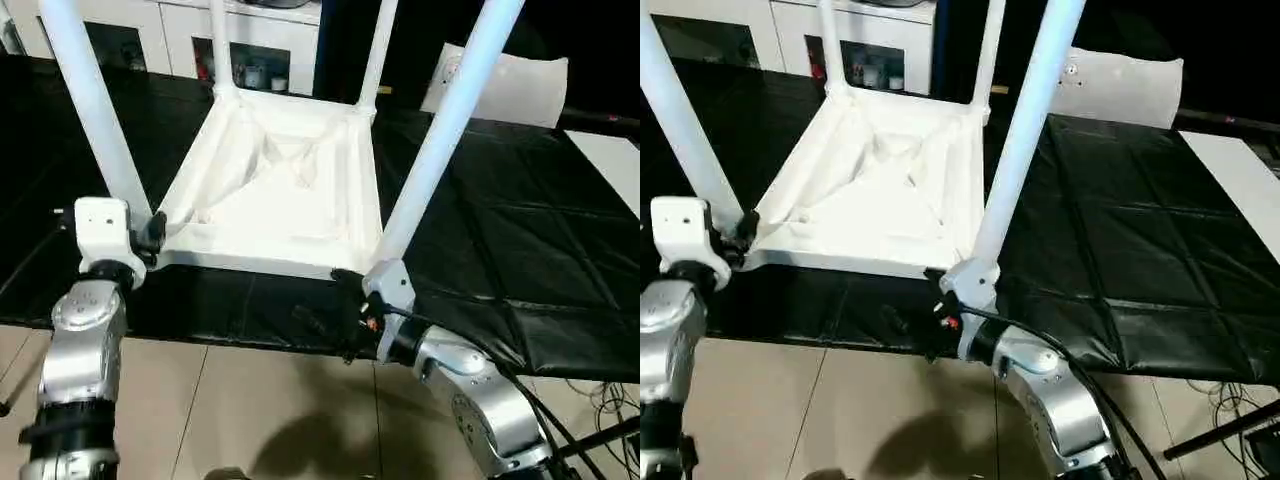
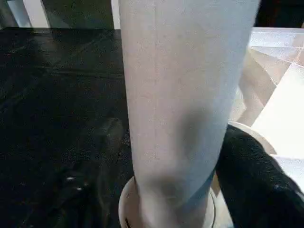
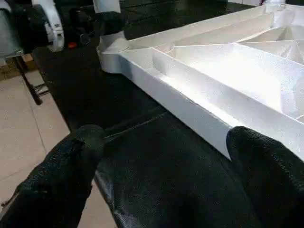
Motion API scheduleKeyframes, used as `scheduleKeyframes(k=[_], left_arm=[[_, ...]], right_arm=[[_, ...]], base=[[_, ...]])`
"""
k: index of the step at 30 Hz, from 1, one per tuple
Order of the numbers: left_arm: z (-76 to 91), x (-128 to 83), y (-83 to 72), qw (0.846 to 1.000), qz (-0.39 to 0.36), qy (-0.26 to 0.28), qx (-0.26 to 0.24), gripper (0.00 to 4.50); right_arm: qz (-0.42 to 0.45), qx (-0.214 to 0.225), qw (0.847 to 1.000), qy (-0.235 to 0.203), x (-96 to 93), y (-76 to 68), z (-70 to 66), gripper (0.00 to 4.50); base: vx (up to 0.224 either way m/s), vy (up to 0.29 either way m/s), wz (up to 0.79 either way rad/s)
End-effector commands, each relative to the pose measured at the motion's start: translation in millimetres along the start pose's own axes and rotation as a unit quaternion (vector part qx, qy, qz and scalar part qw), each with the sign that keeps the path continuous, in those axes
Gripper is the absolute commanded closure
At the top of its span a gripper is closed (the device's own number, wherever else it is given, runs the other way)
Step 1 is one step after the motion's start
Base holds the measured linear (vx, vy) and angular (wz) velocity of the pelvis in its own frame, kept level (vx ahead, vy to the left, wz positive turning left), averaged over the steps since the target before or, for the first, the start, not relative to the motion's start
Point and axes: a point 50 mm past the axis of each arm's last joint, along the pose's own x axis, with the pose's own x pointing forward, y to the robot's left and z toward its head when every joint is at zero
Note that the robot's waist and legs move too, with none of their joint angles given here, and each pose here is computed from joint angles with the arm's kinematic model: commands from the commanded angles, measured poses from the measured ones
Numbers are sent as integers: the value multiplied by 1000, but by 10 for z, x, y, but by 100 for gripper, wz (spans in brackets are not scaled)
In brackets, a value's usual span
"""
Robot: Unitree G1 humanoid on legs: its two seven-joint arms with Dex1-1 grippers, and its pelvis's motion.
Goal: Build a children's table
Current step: Flip table
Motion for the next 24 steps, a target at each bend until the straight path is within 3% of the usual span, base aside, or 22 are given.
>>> scheduleKeyframes(k=[1,8,16,24], left_arm=[[17,21,0,1000,1,-3,-5,176],[7,47,-47,1000,-12,-5,-20,237],[-24,46,-89,999,-23,0,-38,247],[-60,42,-183,987,-30,21,-154,248]], right_arm=[[7,-3,1000,0,-18,7,27,0],[13,10,1000,-6,-18,18,42,0],[8,2,1000,-8,-12,10,47,0],[-3,12,1000,-6,6,8,30,0]], base=[[0,0,0],[0,0,0],[0,0,0],[0,0,0]])
